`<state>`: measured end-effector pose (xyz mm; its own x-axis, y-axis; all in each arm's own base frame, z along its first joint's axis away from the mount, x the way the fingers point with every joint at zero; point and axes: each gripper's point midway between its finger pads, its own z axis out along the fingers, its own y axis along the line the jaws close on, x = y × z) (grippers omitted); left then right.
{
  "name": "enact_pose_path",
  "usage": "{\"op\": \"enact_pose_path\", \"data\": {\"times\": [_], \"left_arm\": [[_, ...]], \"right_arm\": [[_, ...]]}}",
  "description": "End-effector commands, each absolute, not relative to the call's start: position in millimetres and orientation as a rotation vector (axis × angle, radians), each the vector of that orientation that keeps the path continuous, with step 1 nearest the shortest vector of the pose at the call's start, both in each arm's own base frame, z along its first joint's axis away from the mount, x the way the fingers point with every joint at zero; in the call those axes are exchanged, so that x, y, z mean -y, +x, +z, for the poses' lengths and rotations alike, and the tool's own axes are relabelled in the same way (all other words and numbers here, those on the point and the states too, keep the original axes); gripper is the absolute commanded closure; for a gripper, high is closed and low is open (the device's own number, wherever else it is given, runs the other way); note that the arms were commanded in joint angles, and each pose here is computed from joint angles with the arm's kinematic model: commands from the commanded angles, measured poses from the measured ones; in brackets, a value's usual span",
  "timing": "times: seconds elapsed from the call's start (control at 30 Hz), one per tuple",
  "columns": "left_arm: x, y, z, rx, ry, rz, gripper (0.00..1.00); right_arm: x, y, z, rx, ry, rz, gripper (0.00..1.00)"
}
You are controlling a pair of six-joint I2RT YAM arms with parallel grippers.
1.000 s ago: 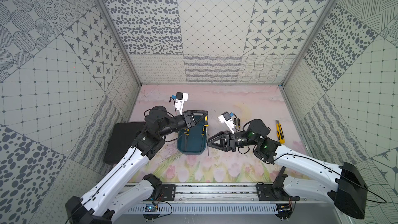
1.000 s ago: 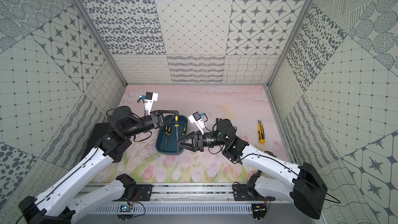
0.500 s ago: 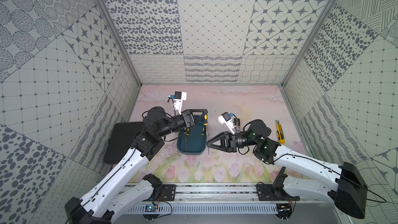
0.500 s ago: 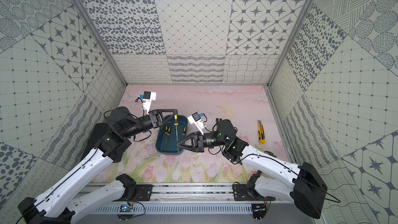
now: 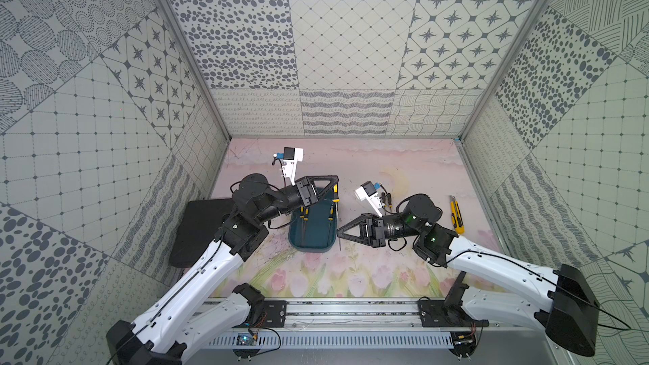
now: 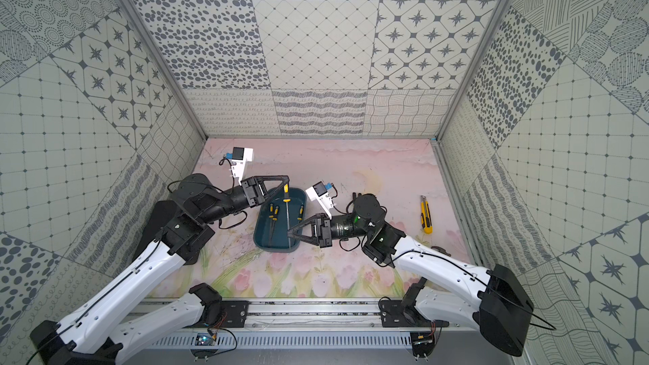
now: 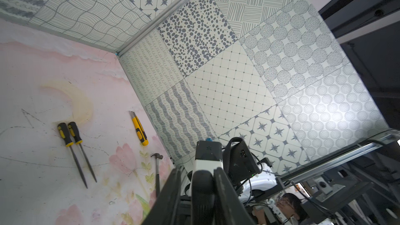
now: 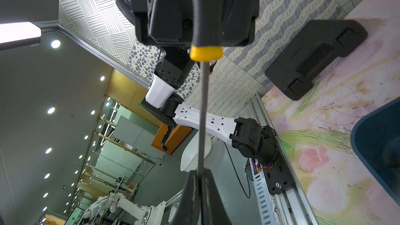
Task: Take the file tool out of the storage box
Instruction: Pick up the file tool from the storage box, then place the file tool at the center of the board.
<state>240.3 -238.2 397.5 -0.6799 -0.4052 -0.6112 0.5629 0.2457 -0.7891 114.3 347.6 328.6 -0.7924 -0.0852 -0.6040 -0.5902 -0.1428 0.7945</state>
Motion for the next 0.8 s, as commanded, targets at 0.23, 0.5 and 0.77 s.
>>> {"op": "enact_pose_path", "data": {"times": [0.23,0.5,0.77], "left_arm": [[221,257,398,-1.901,0.21,-1.193,0.07],[188,279,317,-2.254,0.053,-0.811,0.01],[164,280,253,-2.422,-0.031,-0.588,0.01]], "right_arm": [[-338,168,294,-2.083,-0.549,1.426,1.0],[-266,230,228,-2.355,-0.247,0.547,1.0],[-236,256,185,-2.469,-0.163,0.232,1.0]]}}
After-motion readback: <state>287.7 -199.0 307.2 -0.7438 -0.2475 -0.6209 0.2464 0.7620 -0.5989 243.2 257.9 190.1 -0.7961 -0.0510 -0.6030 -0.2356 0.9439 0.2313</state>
